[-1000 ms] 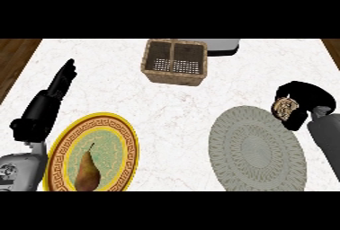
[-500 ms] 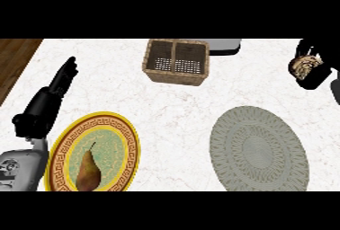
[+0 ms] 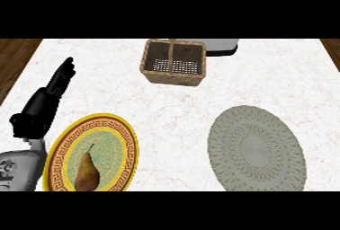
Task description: Pick the cupcake from the placemat and place it in the basket
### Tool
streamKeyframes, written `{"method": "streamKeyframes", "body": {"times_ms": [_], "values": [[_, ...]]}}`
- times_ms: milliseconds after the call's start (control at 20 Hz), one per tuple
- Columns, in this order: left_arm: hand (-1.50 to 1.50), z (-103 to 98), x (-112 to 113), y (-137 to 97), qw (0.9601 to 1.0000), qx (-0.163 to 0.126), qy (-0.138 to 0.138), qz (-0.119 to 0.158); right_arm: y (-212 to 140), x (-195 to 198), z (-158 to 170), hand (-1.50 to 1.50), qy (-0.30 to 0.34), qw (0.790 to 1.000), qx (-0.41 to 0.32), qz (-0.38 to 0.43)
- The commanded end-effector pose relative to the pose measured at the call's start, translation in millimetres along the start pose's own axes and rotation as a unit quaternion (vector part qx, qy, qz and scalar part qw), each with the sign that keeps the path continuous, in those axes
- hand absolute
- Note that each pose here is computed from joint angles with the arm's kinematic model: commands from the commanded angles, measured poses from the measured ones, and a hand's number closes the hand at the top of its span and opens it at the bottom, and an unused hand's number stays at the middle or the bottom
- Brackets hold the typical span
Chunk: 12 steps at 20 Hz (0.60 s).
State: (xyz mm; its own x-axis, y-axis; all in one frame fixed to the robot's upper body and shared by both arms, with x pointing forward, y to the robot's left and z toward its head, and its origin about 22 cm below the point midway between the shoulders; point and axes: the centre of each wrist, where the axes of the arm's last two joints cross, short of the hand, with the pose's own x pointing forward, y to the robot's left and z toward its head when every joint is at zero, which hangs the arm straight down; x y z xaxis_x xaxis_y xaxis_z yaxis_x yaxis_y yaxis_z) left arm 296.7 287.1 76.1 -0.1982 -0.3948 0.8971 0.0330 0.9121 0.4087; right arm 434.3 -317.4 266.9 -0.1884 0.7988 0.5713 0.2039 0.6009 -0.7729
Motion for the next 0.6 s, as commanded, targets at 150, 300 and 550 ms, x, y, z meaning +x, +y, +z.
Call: {"method": "streamKeyframes", "body": {"times_ms": [150, 300, 550], "values": [[0.0, -0.8, 0.5, 7.5, 1.0, -0.003, 0.004, -0.001, -51.9, 95.6, -29.5, 1.5, -0.085, 0.994, 0.003, -0.071], [0.0, 11.5, -7.3, -18.4, 0.9999, 0.0, 0.011, 0.0, -66.3, 136.7, -32.7, 1.5, -0.104, 0.99, 0.033, -0.093], [0.0, 6.7, -0.9, 7.4, 0.9999, 0.001, 0.012, 0.005, -45.1, 194.7, -41.6, 1.5, -0.112, 0.986, 0.071, -0.101]]}}
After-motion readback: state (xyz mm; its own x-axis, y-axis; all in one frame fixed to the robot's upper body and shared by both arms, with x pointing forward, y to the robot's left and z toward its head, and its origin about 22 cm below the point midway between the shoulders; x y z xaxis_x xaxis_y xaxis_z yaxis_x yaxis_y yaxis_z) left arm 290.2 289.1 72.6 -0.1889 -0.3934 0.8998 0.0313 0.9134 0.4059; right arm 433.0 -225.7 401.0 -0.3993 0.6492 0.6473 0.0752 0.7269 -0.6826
